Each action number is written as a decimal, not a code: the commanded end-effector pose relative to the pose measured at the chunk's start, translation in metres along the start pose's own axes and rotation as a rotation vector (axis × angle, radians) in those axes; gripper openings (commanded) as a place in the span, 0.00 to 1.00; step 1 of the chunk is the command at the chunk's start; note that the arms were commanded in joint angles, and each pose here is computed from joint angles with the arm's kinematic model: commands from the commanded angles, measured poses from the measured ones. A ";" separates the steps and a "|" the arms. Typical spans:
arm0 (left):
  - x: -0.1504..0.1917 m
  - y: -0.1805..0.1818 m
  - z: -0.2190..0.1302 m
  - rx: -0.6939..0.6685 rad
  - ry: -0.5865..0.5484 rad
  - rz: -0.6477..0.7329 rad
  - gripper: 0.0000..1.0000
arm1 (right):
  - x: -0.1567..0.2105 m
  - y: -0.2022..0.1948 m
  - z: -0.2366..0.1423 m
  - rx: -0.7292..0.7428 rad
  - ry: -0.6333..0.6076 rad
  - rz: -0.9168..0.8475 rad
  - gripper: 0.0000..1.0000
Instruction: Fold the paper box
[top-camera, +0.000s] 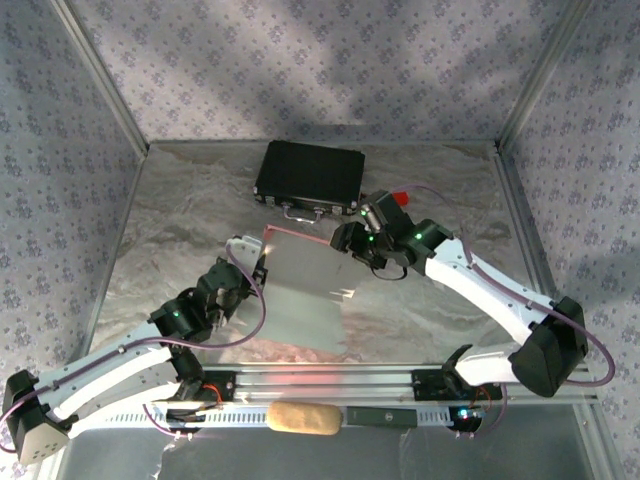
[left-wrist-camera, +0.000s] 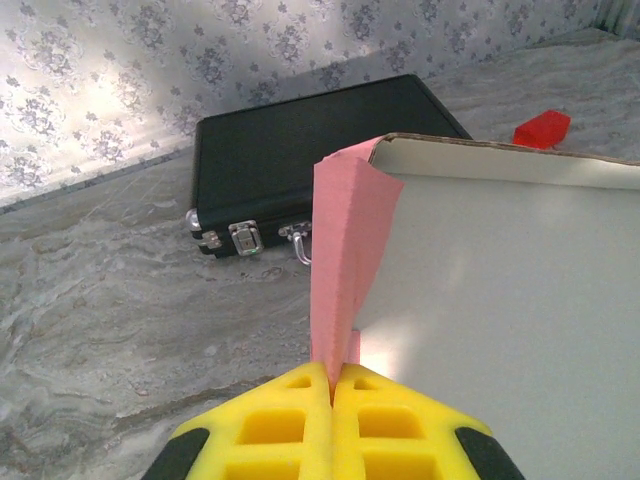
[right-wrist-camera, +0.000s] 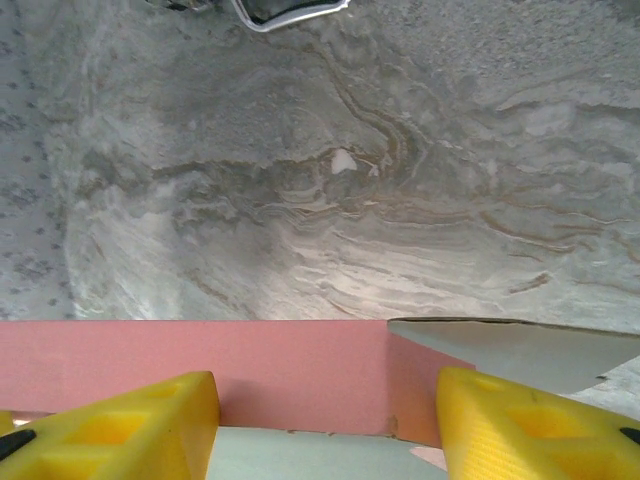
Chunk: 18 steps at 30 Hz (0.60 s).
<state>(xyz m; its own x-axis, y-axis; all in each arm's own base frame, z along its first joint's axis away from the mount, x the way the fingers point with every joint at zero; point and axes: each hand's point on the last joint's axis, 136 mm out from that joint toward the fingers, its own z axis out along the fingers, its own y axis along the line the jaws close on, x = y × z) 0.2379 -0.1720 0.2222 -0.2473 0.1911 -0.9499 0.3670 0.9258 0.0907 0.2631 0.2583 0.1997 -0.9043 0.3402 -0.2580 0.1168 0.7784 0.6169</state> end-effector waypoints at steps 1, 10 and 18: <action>-0.026 -0.008 -0.007 0.041 -0.077 -0.046 0.00 | 0.005 0.018 0.000 -0.101 0.020 0.058 0.61; -0.027 -0.010 -0.007 0.042 -0.086 -0.058 0.00 | -0.011 0.034 -0.010 -0.233 -0.043 0.249 0.56; -0.031 -0.013 -0.008 0.047 -0.091 -0.058 0.00 | -0.029 0.042 -0.025 -0.288 -0.131 0.375 0.40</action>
<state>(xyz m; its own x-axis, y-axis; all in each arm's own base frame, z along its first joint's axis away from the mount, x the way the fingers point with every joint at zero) 0.2379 -0.1723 0.2293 -0.2247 0.1693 -0.9596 0.3454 0.9347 0.0841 0.2807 0.2623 0.2274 -0.7920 0.6012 -0.1062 0.2897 0.5231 0.8015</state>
